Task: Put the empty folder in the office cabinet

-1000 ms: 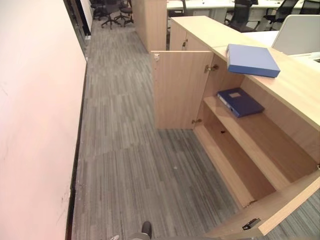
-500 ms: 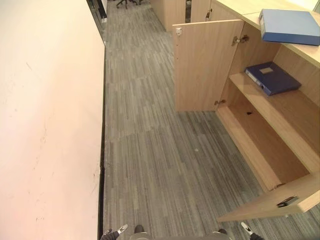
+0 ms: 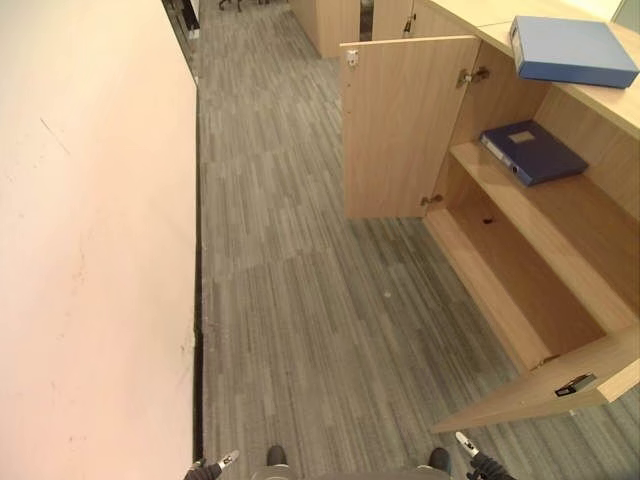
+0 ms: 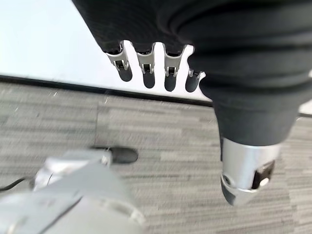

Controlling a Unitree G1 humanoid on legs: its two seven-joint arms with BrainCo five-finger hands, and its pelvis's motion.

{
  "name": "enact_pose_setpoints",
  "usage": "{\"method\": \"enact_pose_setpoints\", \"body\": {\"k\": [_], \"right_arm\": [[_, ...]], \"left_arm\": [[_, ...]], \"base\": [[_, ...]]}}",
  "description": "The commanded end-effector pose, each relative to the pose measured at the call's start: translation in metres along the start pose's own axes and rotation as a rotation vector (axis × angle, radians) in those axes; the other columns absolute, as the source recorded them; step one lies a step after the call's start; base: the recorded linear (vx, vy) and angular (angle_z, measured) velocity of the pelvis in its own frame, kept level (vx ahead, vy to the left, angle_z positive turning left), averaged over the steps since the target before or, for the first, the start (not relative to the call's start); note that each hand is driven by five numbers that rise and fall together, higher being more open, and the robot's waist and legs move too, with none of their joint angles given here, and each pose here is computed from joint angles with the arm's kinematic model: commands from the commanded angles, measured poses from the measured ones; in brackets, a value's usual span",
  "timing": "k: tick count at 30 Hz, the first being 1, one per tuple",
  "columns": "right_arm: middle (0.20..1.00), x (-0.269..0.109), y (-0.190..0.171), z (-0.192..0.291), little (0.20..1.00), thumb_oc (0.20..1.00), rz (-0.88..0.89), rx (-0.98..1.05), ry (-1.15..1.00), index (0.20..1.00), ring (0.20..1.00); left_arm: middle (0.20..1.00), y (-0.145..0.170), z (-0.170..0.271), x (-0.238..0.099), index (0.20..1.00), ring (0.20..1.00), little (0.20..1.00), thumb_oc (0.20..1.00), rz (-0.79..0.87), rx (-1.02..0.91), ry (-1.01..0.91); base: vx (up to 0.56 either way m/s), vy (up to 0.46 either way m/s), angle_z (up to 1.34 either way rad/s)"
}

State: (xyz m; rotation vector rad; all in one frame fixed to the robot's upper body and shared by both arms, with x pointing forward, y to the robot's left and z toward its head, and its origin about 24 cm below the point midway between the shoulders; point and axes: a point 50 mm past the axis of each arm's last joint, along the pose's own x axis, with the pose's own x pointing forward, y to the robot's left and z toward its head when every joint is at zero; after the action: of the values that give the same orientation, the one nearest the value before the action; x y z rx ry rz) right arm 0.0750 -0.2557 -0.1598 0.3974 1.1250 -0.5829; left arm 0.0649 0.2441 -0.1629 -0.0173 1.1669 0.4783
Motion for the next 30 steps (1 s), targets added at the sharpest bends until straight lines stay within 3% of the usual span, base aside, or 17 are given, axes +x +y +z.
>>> {"method": "enact_pose_setpoints", "body": {"k": [1, 8, 19, 30], "right_arm": [[1.000, 0.002, 0.014, 0.013, 1.000, 1.000, 0.036, 0.032, -0.043, 1.000, 1.000], [1.000, 0.003, 0.018, 0.015, 1.000, 1.000, 0.051, 0.022, -0.043, 1.000, 1.000], [1.000, 0.004, 0.036, 0.028, 1.000, 1.000, 0.116, -0.004, -0.084, 1.000, 1.000], [1.000, 0.003, 0.023, 0.010, 1.000, 1.000, 0.065, -0.044, -0.032, 1.000, 1.000]], "left_arm": [[1.000, 0.017, 0.025, 0.005, 1.000, 1.000, 1.000, 1.000, 0.047, 0.020, -0.070], [1.000, 0.014, 0.036, 0.006, 1.000, 1.000, 1.000, 1.000, 0.027, 0.060, -0.101], [1.000, 0.011, 0.008, 0.003, 1.000, 1.000, 1.000, 1.000, -0.005, 0.078, -0.011], [1.000, 0.006, 0.005, 0.002, 1.000, 1.000, 1.000, 1.000, -0.011, 0.067, -0.011]], "base": [[-0.11, 0.108, 0.08], [-0.04, 0.218, 0.18], [0.09, 0.270, 0.12], [0.09, -0.010, 0.07]]}}
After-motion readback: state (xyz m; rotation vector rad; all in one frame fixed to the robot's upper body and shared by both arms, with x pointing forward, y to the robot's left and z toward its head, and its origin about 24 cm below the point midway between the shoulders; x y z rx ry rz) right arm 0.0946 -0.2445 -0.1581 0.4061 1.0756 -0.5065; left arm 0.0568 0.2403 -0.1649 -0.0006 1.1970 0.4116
